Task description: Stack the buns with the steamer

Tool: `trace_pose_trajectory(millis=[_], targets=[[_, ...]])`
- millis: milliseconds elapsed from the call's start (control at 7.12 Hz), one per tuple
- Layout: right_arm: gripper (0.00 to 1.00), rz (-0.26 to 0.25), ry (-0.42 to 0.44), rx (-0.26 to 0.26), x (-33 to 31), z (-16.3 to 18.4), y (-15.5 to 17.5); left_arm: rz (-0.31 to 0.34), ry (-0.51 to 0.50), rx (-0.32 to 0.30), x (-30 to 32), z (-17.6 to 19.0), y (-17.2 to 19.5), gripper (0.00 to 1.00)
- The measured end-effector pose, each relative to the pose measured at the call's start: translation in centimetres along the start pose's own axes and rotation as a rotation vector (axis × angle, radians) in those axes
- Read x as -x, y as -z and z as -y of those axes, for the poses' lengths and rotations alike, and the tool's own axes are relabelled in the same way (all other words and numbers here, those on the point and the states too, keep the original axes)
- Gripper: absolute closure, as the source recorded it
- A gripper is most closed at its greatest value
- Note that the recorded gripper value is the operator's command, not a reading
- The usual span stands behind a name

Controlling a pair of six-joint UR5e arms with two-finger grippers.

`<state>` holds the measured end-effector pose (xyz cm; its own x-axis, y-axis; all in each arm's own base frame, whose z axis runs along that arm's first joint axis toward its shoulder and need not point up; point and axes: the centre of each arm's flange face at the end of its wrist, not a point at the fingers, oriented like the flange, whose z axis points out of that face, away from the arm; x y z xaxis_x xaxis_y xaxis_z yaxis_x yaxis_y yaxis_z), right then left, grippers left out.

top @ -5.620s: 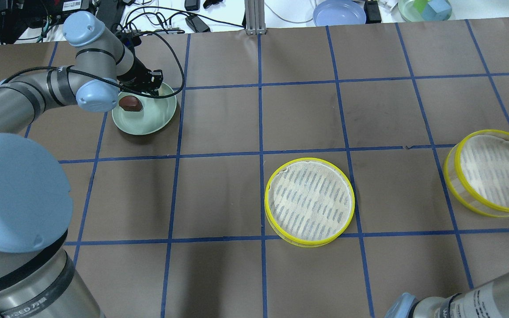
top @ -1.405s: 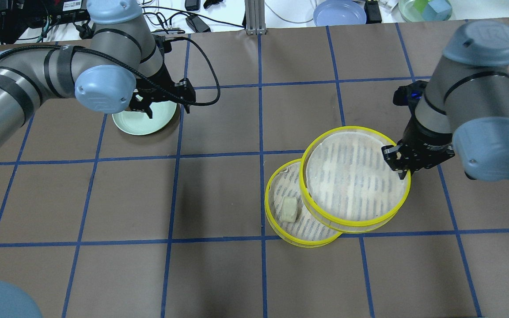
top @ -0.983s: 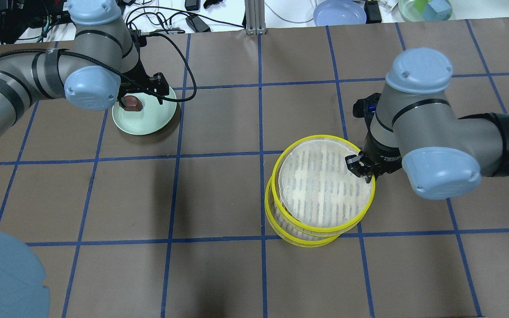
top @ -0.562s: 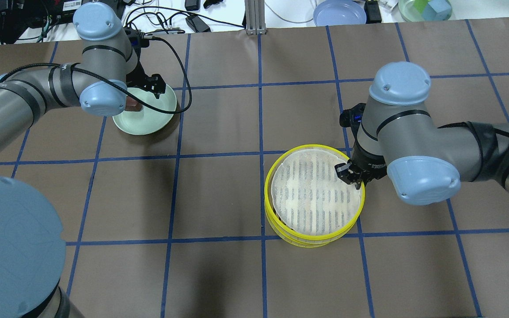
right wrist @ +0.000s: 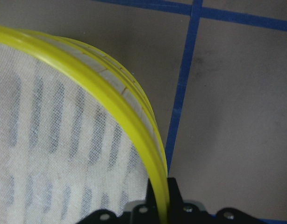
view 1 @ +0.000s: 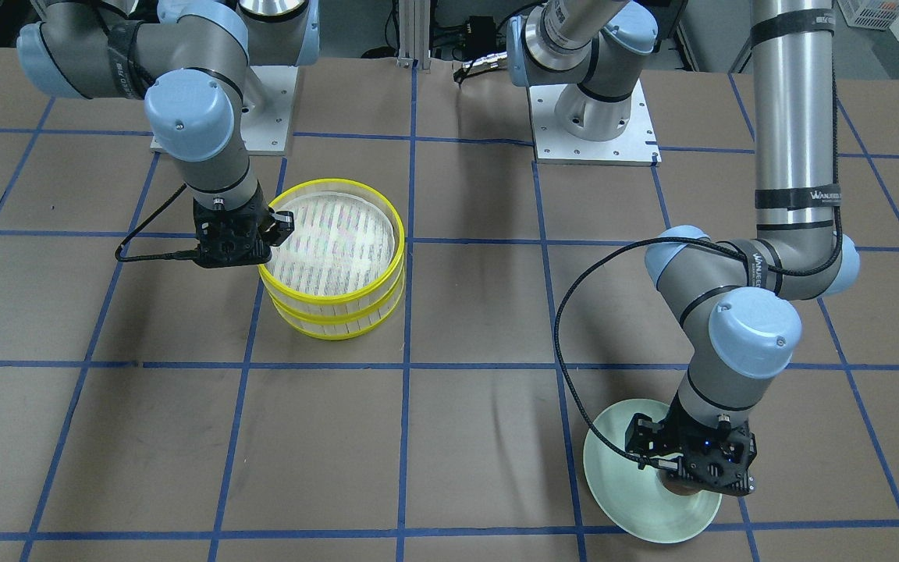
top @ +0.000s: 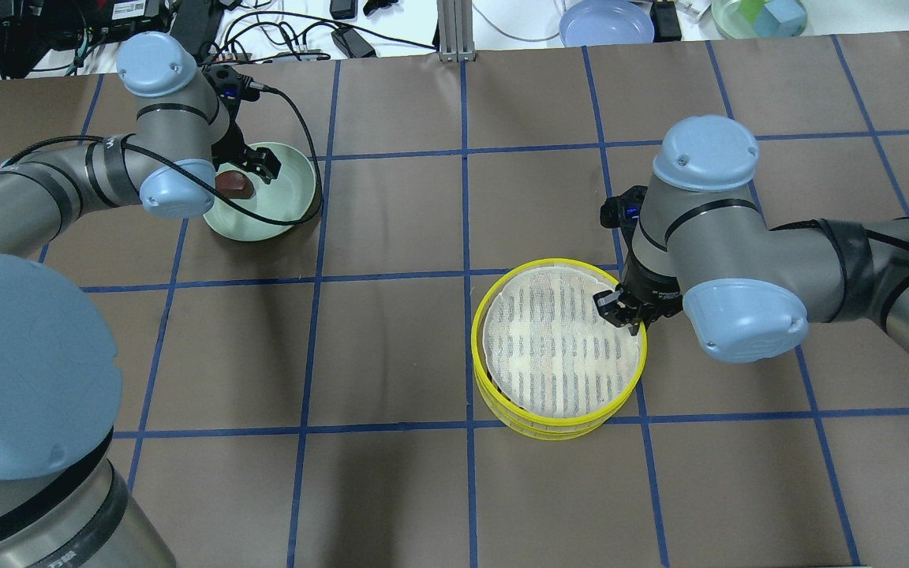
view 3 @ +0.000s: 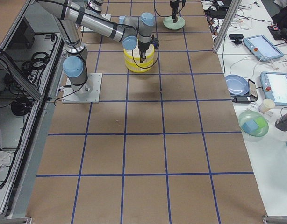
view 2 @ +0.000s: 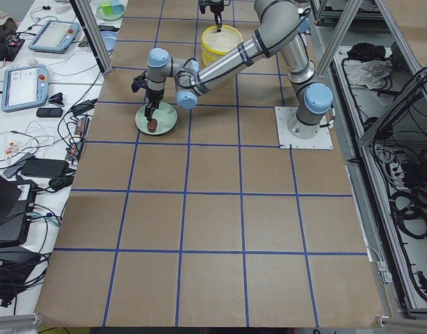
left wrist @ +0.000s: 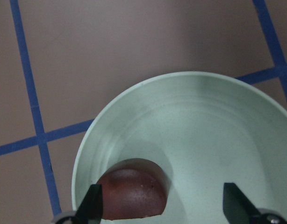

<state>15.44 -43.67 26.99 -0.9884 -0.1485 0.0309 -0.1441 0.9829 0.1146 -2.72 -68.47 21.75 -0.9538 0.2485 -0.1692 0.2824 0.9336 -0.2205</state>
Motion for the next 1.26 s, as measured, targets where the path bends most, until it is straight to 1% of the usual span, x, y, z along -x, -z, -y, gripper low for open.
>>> trace_pose_trajectory(millis=[140,281,421,562,702,843,983,1124,1264], targets=[[1.0,-0.002,0.001,0.004,0.0,0.1,-0.3,0.003,-0.018,-0.004,0.4,-0.1,-0.6,0.1],[0.69,-0.004,0.001,0.007,0.0,0.2,-0.5,0.002,-0.031,-0.002,0.6,-0.2,-1.1,0.1],[0.1,-0.005,0.001,0.015,-0.1,0.3,-0.7,0.001,-0.044,0.003,0.8,-0.3,-1.5,0.12],[0.0,-0.006,0.002,0.024,-0.1,0.4,-1.0,-0.002,-0.053,0.008,0.8,-0.4,-1.9,0.38],[0.0,-0.007,0.0,0.023,-0.1,0.6,-0.8,-0.004,-0.058,0.011,0.8,-0.4,-2.2,0.87],[0.0,-0.008,-0.005,0.005,-0.2,1.1,0.4,-0.006,-0.06,0.016,0.8,-0.5,-2.5,1.0],[0.0,-0.007,-0.016,-0.028,-0.4,2.2,3.4,-0.008,-0.062,0.019,0.8,-0.5,-2.7,1.0],[0.0,-0.007,-0.029,-0.065,-0.7,3.3,7.5,-0.008,-0.069,0.022,0.9,-0.6,-2.9,1.0],[0.0,-0.009,-0.042,-0.109,-1.1,4.2,12.6,-0.006,-0.077,0.021,1.2,-0.7,-2.8,1.0]])
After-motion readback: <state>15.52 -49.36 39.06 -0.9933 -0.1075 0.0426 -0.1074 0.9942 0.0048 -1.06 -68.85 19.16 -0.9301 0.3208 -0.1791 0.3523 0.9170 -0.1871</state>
